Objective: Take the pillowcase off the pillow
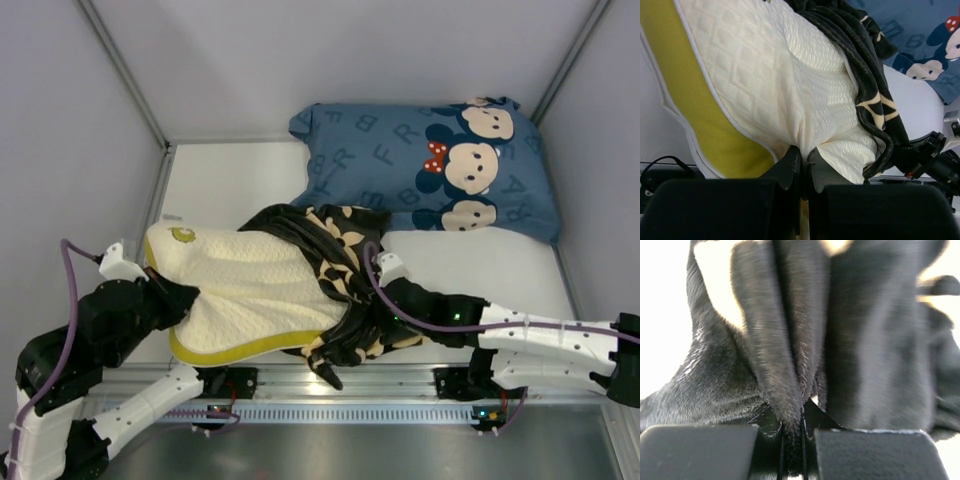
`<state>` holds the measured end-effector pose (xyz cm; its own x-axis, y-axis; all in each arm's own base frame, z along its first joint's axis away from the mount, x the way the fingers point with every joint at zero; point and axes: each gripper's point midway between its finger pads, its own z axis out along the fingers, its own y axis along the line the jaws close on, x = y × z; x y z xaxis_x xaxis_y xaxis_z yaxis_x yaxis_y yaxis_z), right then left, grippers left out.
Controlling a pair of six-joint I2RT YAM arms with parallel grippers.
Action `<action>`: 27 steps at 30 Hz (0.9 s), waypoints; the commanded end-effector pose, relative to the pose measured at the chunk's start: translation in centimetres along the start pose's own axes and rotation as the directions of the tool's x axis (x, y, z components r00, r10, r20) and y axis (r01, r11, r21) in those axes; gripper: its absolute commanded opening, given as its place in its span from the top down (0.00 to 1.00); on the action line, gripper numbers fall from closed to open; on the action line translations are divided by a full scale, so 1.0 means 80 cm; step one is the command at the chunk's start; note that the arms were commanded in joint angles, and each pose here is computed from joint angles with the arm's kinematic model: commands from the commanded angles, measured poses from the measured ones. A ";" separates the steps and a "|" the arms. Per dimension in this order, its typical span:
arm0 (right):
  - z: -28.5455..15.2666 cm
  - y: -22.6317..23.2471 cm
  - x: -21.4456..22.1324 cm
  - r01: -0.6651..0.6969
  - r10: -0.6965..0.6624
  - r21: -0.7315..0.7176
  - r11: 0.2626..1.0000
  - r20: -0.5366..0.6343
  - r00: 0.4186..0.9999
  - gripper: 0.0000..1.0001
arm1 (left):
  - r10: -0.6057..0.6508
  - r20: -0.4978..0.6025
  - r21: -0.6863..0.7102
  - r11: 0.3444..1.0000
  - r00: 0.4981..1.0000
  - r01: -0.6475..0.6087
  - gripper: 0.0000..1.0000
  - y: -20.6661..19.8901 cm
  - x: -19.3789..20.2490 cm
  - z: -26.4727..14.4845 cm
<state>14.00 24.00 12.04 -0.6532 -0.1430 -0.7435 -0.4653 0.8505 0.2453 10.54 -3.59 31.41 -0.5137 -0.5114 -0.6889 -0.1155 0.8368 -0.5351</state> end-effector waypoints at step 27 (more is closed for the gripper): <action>0.020 0.052 -0.127 0.103 -0.105 0.020 0.994 0.104 0.989 0.34 | 0.238 -0.468 0.391 0.920 0.851 -0.042 1.00 -0.113 0.175 0.124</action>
<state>18.31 31.50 19.24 -0.5358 -0.2171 -0.8159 -0.5709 0.8051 0.1607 11.90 -16.02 19.55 -0.8756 -0.1915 -0.4435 0.0870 0.8405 -0.5348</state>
